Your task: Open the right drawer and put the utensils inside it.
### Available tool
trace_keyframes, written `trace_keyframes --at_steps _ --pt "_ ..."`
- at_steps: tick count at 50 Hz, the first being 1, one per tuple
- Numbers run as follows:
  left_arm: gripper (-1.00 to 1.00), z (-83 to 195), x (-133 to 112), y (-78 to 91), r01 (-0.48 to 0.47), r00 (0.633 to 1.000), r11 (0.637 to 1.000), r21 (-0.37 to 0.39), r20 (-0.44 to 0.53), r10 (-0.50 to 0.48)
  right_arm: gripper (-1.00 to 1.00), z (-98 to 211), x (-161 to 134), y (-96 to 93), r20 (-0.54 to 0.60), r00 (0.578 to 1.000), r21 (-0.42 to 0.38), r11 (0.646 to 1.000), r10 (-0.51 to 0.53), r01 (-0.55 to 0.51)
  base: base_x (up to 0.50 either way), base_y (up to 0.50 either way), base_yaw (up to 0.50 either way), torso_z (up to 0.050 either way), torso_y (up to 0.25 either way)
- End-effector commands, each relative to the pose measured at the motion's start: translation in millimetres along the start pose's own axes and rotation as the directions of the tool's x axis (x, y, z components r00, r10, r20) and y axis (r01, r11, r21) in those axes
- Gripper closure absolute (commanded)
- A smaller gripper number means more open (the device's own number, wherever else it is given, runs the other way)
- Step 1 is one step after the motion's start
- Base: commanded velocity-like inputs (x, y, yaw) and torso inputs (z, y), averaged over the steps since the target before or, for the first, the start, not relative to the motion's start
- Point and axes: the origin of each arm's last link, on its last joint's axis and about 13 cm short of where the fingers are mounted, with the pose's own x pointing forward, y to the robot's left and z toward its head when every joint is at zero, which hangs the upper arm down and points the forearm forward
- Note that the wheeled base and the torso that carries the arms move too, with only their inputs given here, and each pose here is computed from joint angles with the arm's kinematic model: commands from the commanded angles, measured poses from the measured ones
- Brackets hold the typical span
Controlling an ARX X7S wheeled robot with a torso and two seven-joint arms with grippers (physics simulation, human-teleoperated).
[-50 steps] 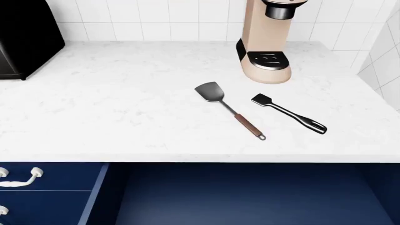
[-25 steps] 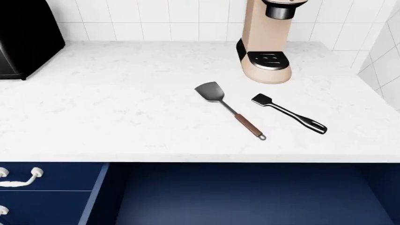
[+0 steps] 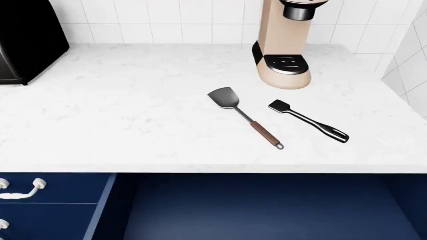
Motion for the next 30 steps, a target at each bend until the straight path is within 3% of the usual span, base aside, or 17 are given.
trace_keyframes --at_steps 1,6,17,26,30 --pt "-1.0 0 -1 -0.4 -0.002 1.0 1.0 -0.004 -0.002 0.002 -1.0 9 -2 15.9 0.043 0.998 -0.03 0.998 0.049 -0.048 0.0 0.0 0.0 0.0 0.0" --pt "-1.0 1 0 -0.8 -0.002 1.0 1.0 -0.008 0.004 0.002 -1.0 11 6 21.1 0.035 0.998 -0.059 0.997 0.051 -0.049 0.0 0.0 0.0 0.0 0.0" --pt "-1.0 1 2 -3.5 -0.017 1.0 1.0 -0.022 0.018 0.018 -1.0 25 34 66.4 0.045 0.993 -0.276 0.956 0.113 -0.096 0.0 0.0 0.0 0.0 0.0" --pt "-1.0 1 2 -4.4 -0.018 1.0 0.999 -0.027 0.02 0.018 -1.0 36 58 89.7 0.046 0.989 -0.315 0.941 0.143 -0.121 0.0 0.0 0.0 0.0 0.0" --pt "-1.0 1 2 -4.0 -0.018 1.0 1.0 -0.024 0.021 0.019 -1.0 43 76 106.6 0.05 0.99 -0.373 0.922 0.129 -0.101 0.0 0.0 0.0 0.0 0.0"
